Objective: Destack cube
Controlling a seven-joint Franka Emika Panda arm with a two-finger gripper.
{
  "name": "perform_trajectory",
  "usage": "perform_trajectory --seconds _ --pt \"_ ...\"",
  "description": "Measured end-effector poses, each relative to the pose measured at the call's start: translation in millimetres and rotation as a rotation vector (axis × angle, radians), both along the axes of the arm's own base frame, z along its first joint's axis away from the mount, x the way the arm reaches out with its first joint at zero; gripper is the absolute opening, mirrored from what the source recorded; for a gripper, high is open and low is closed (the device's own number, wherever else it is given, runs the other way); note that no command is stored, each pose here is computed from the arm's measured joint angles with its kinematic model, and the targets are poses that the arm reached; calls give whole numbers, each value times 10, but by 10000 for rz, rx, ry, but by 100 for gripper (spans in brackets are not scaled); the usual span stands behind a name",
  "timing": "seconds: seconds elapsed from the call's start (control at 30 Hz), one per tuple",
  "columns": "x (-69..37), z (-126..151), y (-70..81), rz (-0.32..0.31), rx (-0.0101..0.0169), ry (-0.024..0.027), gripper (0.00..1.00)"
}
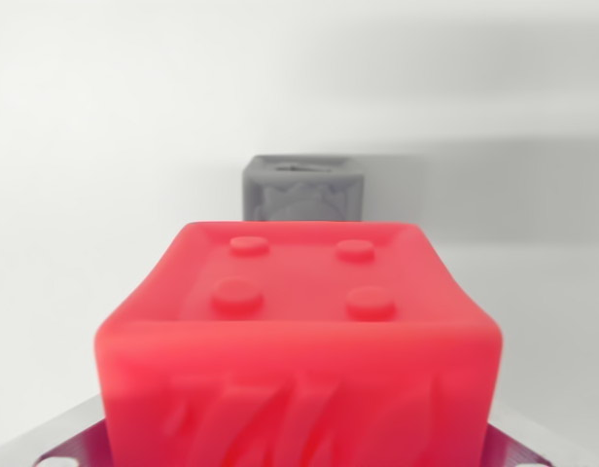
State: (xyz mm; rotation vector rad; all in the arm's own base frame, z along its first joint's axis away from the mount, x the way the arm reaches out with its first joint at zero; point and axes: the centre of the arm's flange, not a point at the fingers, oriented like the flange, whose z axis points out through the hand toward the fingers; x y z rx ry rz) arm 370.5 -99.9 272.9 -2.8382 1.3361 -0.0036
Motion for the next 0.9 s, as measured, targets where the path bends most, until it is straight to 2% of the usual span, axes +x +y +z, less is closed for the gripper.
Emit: perform_trajectory --seconds 0.03,0.13,0.2,0.27,0.33,0.6,0.9 --pt "-1 36 -1 1 2 -4 0" --pt "7 101 9 28 -3 -60 0" --pt "12 93 31 88 -7 -36 0" --pt "19 69 70 195 -11 30 0" --pt "27 54 109 302 -17 68 0" --pt "65 49 254 701 -43 68 0" --pt "110 29 413 1130 -46 81 0"
